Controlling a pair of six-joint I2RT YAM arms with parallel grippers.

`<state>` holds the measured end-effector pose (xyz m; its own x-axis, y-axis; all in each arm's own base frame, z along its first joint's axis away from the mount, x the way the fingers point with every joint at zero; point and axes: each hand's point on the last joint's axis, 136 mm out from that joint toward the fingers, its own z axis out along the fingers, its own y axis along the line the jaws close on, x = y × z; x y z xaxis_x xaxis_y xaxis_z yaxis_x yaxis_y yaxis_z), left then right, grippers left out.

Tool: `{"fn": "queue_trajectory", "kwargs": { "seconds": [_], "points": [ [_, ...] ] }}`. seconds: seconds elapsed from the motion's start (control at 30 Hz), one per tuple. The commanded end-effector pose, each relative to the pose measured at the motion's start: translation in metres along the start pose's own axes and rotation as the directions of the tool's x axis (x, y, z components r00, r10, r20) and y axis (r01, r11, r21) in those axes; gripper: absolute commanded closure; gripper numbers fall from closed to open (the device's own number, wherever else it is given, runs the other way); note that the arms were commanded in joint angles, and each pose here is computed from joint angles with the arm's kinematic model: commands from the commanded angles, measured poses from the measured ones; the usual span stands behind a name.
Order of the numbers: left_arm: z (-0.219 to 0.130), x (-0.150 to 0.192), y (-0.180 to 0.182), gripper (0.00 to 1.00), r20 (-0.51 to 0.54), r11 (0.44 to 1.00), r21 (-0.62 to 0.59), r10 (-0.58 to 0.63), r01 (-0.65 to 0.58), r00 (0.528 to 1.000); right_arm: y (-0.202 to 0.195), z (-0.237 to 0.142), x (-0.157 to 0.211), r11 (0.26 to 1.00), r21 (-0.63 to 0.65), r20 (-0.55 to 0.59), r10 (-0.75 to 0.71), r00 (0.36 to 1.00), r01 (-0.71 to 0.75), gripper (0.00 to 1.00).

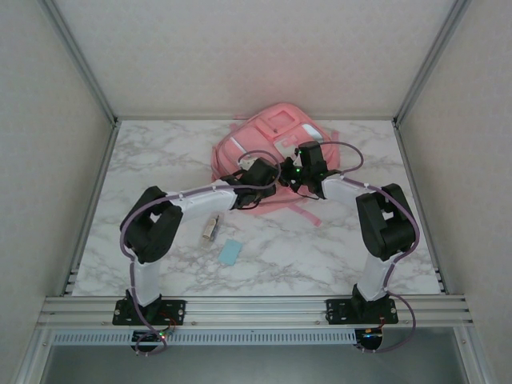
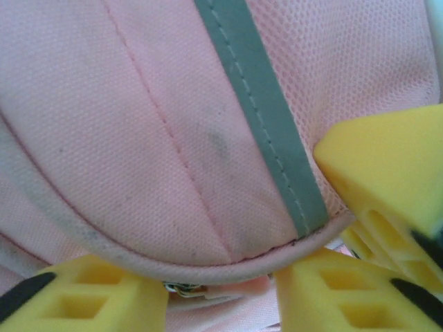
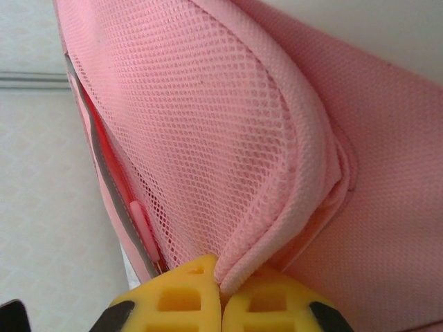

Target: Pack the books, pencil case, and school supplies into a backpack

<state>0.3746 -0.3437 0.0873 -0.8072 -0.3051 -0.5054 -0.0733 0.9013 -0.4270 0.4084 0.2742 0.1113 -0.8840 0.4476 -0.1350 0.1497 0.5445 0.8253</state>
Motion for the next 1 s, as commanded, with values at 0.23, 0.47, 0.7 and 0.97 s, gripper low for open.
{"fn": "queue_trajectory", "kwargs": {
  "seconds": [0.23, 0.47, 0.7, 0.97],
  "points": [
    [-0.017, -0.02, 0.026, 1.0, 0.056, 0.993, -0.085, 0.085, -0.08, 0.995, 0.025, -0.006, 0.031, 0.991, -0.09, -0.139, -0.116, 0.984, 0.104, 1.0],
    [-0.05, -0.019, 0.066, 1.0, -0.045, 0.961, -0.118, 0.247, -0.25, 0.968, 0.014, -0.019, 0.017, 0.985, -0.052, -0.112, -0.172, 0.979, 0.167, 1.0],
    [-0.057, -0.017, 0.096, 1.0, -0.174, 0.895, -0.126, 0.405, -0.428, 0.898, 0.005, -0.031, 0.012, 0.961, -0.009, -0.17, -0.274, 0.947, 0.276, 1.0],
    [-0.075, 0.0, 0.037, 1.0, -0.16, 0.869, 0.157, 0.491, -0.469, 0.856, -0.017, -0.056, -0.041, 0.921, 0.086, -0.163, -0.362, 0.918, 0.379, 1.0]
  ]
}}
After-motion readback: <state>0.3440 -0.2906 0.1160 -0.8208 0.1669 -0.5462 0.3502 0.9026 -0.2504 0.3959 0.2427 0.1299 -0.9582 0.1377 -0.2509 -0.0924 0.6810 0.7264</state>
